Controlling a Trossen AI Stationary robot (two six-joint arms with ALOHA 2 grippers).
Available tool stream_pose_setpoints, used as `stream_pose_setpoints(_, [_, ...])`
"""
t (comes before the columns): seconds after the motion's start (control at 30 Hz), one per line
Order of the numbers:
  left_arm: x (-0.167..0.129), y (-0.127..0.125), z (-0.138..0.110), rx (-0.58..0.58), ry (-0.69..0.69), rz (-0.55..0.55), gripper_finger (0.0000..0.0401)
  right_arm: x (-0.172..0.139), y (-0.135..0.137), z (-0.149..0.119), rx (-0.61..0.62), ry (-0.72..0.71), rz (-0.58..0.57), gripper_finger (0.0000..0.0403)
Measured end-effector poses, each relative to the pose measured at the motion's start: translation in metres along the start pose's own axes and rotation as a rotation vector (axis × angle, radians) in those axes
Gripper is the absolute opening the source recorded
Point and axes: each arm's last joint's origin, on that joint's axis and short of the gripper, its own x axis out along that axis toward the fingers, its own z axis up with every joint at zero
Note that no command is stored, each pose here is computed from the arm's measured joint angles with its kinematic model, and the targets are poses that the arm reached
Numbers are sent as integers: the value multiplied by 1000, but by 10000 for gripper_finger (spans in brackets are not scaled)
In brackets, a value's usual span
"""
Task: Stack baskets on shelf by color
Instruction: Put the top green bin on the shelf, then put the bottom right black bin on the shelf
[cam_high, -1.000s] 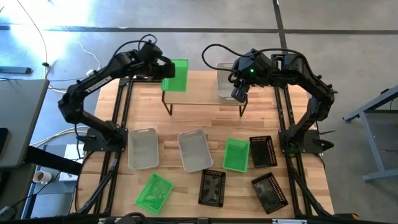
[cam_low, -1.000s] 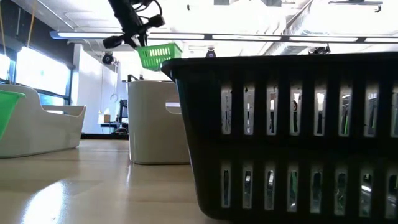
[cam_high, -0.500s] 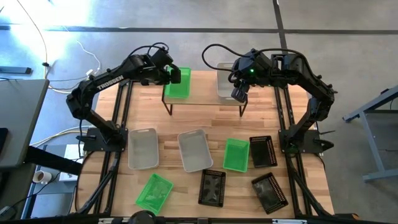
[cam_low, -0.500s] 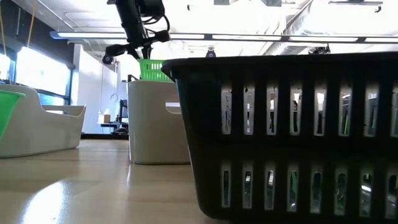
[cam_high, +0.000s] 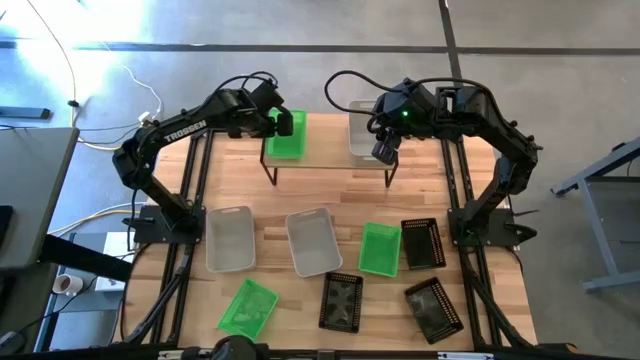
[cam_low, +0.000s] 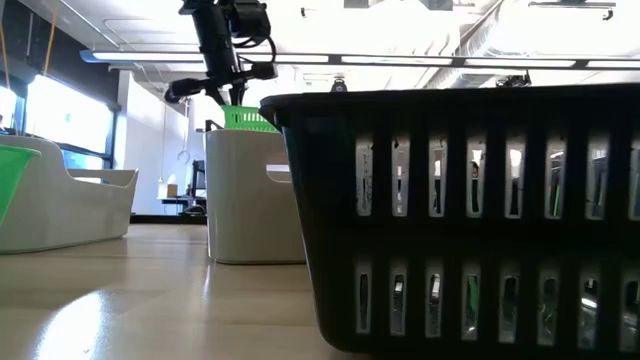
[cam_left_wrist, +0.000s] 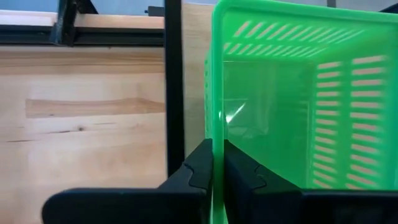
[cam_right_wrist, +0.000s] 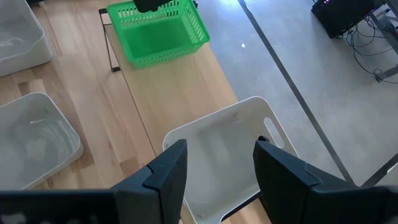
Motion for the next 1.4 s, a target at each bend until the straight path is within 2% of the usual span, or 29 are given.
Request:
stream_pose_setpoints(0.53, [-1, 3, 0, 51, 2, 16, 63, 0, 0, 0, 0, 0, 0, 169])
stream_pose_setpoints(0.9, [-18, 16, 6, 32, -40, 5, 70, 0, 0, 0, 3, 0, 0, 169])
stream_pose_setpoints(1.0, [-30, 20, 5, 36, -66, -20, 70, 0, 1, 0, 10, 1, 25, 169])
stream_pose_setpoints(1.2, [-63, 30, -2, 84, -123, -100, 66, -1, 7, -1, 79, 25, 193, 169])
stream_pose_setpoints(1.4, [-105, 35, -27, 236, -174, -242, 65, -7, 24, -3, 202, 55, 281, 169])
